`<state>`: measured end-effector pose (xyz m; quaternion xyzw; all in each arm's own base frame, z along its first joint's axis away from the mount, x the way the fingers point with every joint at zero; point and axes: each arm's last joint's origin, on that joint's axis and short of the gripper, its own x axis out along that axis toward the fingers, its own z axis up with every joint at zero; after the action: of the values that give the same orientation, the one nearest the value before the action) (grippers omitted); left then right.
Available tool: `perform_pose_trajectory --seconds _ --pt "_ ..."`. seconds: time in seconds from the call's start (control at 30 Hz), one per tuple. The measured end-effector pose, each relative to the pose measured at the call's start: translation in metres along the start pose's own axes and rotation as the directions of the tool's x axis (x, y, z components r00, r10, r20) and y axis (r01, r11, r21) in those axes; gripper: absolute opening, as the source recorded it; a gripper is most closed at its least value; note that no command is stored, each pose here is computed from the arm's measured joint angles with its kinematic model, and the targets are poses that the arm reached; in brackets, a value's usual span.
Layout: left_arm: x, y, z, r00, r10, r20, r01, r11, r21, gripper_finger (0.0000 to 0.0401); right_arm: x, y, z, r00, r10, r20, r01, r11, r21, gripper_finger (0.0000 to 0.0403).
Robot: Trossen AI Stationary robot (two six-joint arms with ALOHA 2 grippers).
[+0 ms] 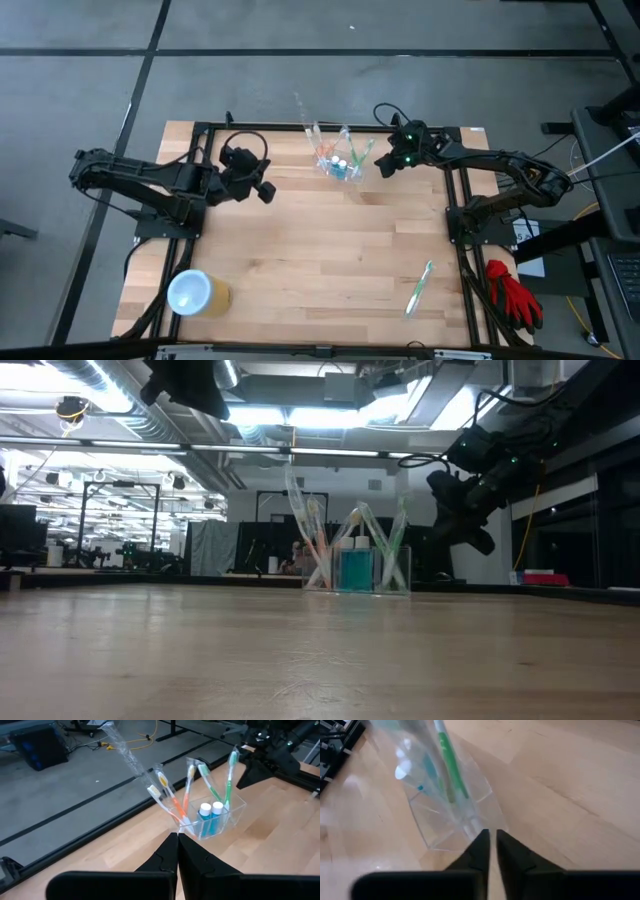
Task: Pick & Place toothbrushing station
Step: Adjust the transparent organizer
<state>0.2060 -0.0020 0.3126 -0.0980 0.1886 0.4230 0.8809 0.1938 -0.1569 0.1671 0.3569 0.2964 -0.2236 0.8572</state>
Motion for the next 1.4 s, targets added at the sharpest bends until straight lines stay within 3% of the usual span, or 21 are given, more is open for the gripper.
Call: perform_pose_trajectory --seconds 0.1,0.4,0.63,1.17,1.4 --pt "0.002 0.002 0.001 1.0 0.008 -0.005 -0.008 1.0 0.002 0.0004 0.001 0.003 -0.001 1.0 0.015 -0.009 -0.015 1.0 -0.014 0.0009" --pt "0.006 0.005 0.003 1.0 0.03 -0.005 -0.03 1.0 -0.008 0.0004 0.017 0.005 -0.009 0.998 -0.006 -0.06 0.007 1.0 0.013 0.0003" --pt "0.006 0.005 0.003 1.0 0.022 -0.007 -0.023 1.0 -0.011 0.0002 0.03 0.002 -0.006 1.0 0.011 -0.026 -0.01 0.999 0.043 0.0002" --pt "0.006 0.005 0.003 1.0 0.021 -0.004 -0.021 0.998 -0.056 0.0003 0.071 0.009 0.043 0.999 0.041 0.005 -0.041 0.999 -0.003 0.0" --pt "0.006 0.005 0.003 1.0 0.028 0.0 -0.028 0.997 -0.066 0.0003 0.071 0.0 0.046 1.0 -0.001 -0.03 0.001 1.0 0.028 0.0"
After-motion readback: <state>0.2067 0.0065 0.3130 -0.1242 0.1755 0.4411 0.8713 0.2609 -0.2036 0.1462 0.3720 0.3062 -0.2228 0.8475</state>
